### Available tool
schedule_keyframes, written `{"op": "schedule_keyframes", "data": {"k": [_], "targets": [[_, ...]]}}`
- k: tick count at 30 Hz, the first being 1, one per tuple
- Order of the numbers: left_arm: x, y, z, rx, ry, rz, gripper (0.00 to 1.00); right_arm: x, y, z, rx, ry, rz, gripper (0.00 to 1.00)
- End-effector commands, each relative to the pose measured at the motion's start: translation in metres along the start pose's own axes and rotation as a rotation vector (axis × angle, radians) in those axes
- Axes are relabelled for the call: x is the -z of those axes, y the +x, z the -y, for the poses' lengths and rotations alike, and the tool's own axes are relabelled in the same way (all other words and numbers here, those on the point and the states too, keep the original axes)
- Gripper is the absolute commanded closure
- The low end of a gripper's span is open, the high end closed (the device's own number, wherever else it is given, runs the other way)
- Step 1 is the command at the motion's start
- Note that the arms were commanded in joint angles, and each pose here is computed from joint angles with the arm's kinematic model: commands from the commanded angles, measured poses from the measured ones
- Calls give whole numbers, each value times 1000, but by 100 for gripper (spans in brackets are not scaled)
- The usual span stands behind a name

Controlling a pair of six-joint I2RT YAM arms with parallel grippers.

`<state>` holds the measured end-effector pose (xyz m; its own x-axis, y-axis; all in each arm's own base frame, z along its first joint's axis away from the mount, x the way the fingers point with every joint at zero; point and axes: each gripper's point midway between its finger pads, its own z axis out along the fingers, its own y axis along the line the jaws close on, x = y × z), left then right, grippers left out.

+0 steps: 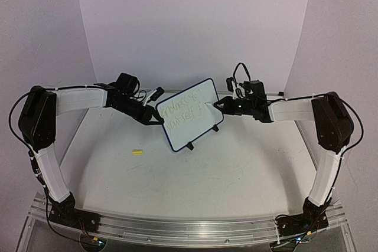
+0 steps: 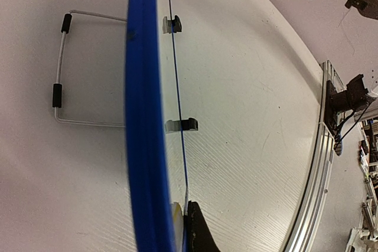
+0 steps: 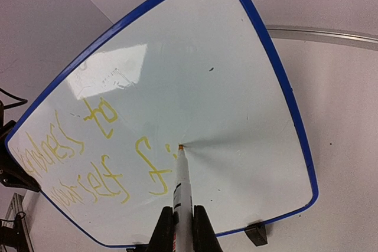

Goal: Write a sentence on the whiteboard
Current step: Write on the whiteboard with the whiteboard marker without the cap.

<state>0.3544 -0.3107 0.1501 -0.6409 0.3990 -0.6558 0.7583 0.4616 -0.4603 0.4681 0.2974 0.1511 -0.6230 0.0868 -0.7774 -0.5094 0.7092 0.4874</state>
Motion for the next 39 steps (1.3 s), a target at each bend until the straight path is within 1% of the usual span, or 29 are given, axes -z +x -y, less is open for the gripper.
{"op": "schedule_keyframes", "data": {"k": [1, 8, 20, 26, 39], "targets": [[0, -9, -2, -24, -20, 7, 100, 0, -16, 3, 11, 43, 47, 100], [0, -8, -2, -23, -20, 6, 100, 0, -8, 7, 1, 60, 28, 100], [0, -9, -1, -24, -19, 8, 100, 2, 20, 16, -20, 74, -30, 100], [0, -9, -1, -23, -19, 8, 100, 3, 12, 13, -14, 68, -13, 100], [0, -9, -1, -24, -18, 8, 100, 11, -23, -4, 8, 44, 67, 100]]}}
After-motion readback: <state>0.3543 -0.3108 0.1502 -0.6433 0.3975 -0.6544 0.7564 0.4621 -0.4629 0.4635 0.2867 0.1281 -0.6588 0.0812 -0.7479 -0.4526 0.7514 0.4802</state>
